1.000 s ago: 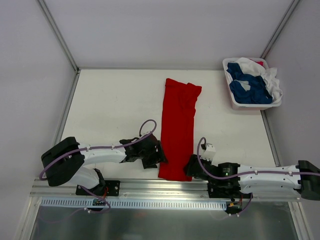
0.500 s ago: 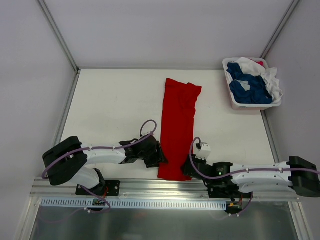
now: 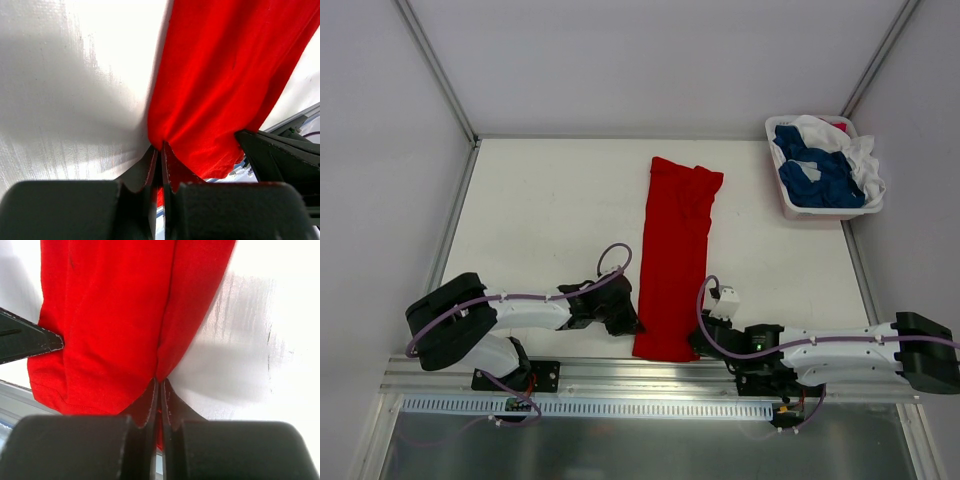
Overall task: Fold and stack the t-shirts
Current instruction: Grab the bottom of the folded rectangular tshirt with both arms
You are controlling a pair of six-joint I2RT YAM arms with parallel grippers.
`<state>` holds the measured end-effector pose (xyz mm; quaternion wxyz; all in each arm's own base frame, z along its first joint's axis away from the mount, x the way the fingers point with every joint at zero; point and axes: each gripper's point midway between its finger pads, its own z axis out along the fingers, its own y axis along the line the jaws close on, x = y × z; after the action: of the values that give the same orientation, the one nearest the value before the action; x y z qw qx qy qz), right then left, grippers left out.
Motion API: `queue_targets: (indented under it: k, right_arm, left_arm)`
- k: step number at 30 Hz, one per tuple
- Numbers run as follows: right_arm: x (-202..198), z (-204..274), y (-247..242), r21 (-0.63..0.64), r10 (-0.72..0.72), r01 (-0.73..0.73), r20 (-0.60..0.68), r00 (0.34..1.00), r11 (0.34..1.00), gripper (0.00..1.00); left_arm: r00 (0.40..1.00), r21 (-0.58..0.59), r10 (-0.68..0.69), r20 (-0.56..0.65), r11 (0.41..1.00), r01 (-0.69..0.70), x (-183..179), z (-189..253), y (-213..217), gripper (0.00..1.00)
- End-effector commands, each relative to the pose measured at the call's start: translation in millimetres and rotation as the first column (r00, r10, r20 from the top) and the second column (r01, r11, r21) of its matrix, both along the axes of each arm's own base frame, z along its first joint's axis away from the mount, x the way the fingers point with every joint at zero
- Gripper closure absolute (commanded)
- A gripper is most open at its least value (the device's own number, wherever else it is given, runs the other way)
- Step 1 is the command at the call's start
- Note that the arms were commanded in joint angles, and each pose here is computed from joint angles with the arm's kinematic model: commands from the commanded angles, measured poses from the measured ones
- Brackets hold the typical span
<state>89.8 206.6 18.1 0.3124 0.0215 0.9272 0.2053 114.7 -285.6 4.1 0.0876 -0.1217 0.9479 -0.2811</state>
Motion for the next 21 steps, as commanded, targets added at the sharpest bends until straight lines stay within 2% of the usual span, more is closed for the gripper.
queue_targets:
  k: [1, 6, 21]
  right_arm:
    - [3, 15, 8, 0.036, 0.003, -0.004, 0.018, 1.0, 0.999, 1.0]
    - [7, 28, 5, 0.026, 0.003, -0.004, 0.051, 0.999, 1.0, 1.0]
    - [28, 72, 7, 0.05, 0.007, -0.014, 0.147, 0.989, 0.999, 1.0]
  left_arm:
    - [0.998, 0.334, -0.005, -0.07, 0.942, 0.029, -24, -51, 78, 1.0]
    - [0.998, 0.319, -0.029, -0.047, 0.947, 0.042, -18, -41, 70, 1.0]
    - [0.987, 0.288, -0.088, 0.131, 0.956, 0.047, 37, 33, 36, 1.0]
